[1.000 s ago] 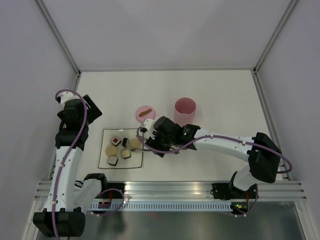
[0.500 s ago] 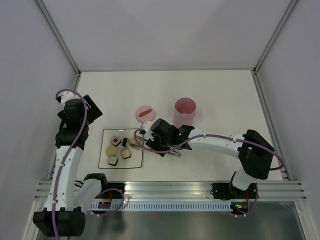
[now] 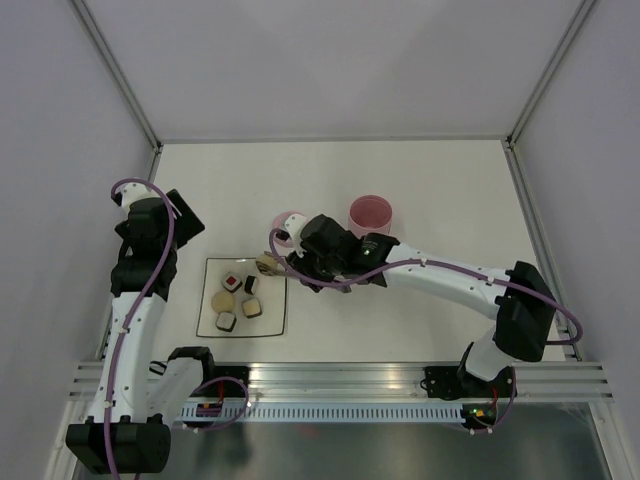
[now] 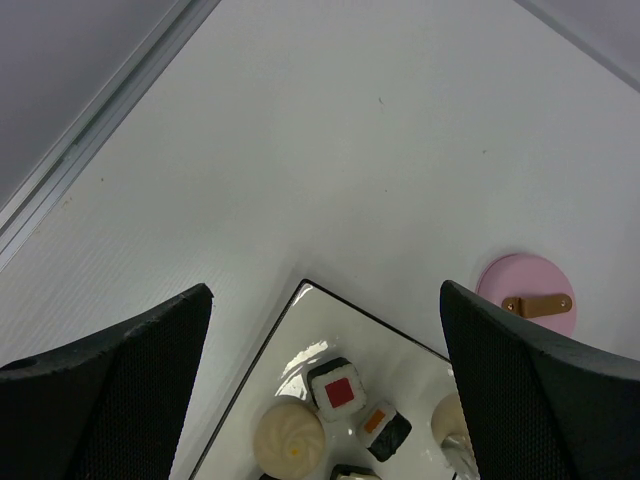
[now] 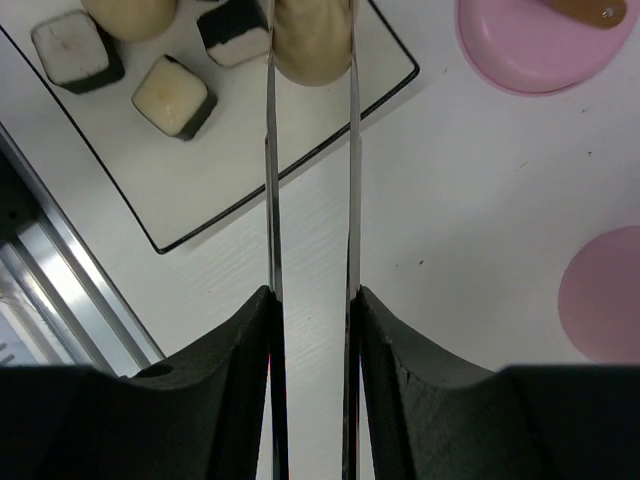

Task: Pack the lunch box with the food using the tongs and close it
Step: Pick up the fake food from the plate, then place the fake food in the packing box.

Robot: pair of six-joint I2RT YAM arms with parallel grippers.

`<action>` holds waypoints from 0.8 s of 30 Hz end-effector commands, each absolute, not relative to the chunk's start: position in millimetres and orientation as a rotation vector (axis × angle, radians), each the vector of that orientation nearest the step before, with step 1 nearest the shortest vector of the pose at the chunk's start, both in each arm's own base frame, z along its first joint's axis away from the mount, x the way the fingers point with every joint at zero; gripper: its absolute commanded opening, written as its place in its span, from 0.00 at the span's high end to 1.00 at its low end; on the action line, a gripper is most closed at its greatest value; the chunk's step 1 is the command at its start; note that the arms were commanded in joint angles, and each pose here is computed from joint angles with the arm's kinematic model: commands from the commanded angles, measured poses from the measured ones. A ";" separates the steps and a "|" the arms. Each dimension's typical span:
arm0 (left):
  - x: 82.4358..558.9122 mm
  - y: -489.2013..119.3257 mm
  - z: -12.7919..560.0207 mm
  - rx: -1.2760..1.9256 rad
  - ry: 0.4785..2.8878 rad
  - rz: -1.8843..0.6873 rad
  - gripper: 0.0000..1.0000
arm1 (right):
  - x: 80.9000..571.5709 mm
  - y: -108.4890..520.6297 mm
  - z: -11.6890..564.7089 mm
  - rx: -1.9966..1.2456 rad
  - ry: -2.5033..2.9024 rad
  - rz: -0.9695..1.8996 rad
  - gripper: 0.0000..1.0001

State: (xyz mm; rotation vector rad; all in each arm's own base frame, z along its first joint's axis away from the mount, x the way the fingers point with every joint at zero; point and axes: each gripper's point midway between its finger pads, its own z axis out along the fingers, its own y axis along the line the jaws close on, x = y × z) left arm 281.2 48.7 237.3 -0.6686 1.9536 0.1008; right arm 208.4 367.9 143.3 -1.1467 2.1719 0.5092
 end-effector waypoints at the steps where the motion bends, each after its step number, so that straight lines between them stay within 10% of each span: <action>1: 279.8 50.2 237.9 -0.661 1.946 0.105 0.00 | 233.3 360.6 208.2 -0.935 2.128 0.591 0.73; 10: 279.7 50.7 239.8 -0.662 1.939 0.106 0.00 | 299.1 241.0 250.2 -0.550 2.209 0.303 0.79; 24: 282.0 48.1 238.7 -0.656 1.950 0.092 0.00 | 267.9 163.9 273.4 -0.251 2.252 0.259 0.78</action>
